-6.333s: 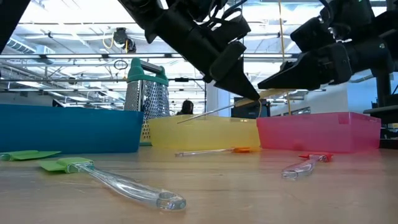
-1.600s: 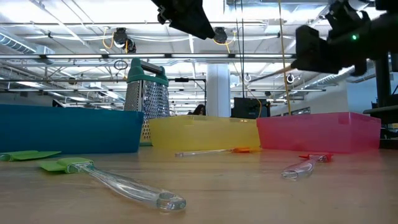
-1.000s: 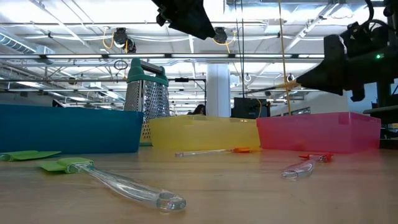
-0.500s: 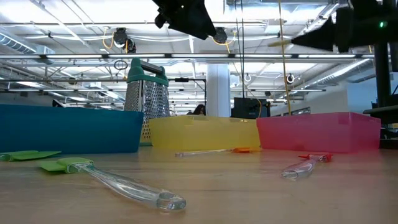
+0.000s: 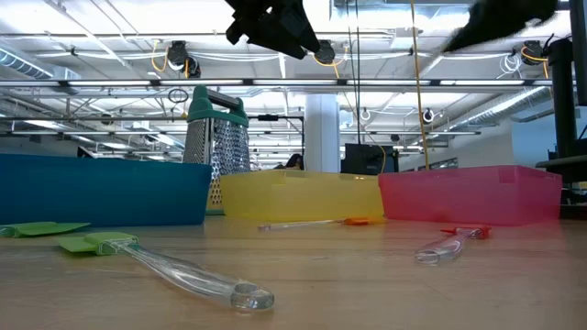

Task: Pick & Place Kitchen Items
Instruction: Put the yellow table knife into the red bin

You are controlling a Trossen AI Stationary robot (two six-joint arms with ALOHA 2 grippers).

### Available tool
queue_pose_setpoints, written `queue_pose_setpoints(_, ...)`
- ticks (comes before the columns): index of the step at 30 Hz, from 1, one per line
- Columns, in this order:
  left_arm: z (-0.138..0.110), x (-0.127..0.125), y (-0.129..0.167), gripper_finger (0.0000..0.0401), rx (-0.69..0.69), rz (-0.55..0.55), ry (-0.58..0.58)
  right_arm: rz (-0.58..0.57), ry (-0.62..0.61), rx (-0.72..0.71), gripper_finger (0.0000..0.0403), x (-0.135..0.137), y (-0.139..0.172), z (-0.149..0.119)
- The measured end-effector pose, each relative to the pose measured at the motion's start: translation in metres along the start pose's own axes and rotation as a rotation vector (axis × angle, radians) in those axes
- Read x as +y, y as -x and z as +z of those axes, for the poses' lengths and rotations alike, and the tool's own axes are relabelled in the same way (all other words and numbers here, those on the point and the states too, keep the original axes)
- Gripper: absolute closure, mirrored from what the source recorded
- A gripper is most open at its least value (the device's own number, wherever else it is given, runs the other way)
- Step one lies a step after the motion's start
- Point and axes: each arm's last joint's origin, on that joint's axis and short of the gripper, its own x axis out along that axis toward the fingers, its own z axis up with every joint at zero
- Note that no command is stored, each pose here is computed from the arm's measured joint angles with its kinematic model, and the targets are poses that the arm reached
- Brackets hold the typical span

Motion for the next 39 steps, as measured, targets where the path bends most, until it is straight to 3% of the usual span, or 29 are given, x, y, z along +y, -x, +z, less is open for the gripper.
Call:
queue_pose_setpoints(3,0.0,0.0,0.0,0.0226,0.0,0.0,0.013,0.052,-0.037,0.195,0.0325,-0.008,0.007,-0.013)
queue_pose_setpoints(7,0.0,0.0,0.0,0.0226,0.0,0.0,0.028,0.066,-0.094,0.344,0.0325,-0.016,0.011,-0.027)
queue_pose_setpoints(13,0.0,0.0,0.0,0.0226,0.0,0.0,0.049,0.186,-0.192,0.385,0.0325,-0.012,0.001,-0.034)
queue_pose_setpoints(17,0.0,0.0,0.0,0.0226,0.001,0.0,0.049,0.293,-0.175,0.396,0.0325,-0.003,-0.014,-0.042)
queue_pose_setpoints(24,0.0,0.0,0.0,0.0226,0.003,-0.004,0.048,0.251,-0.197,0.441,0.032,-0.005,-0.024,-0.042)
queue_pose_setpoints(33,0.0,0.0,0.0,0.0226,0.004,-0.006,0.046,0.158,-0.228,0.553,0.0267,-0.009,-0.044,-0.045)
queue_pose_setpoints(39,0.0,0.0,0.0,0.0226,0.004,-0.008,0.044,0.13,-0.239,0.618,0.0252,-0.011,-0.055,-0.047)
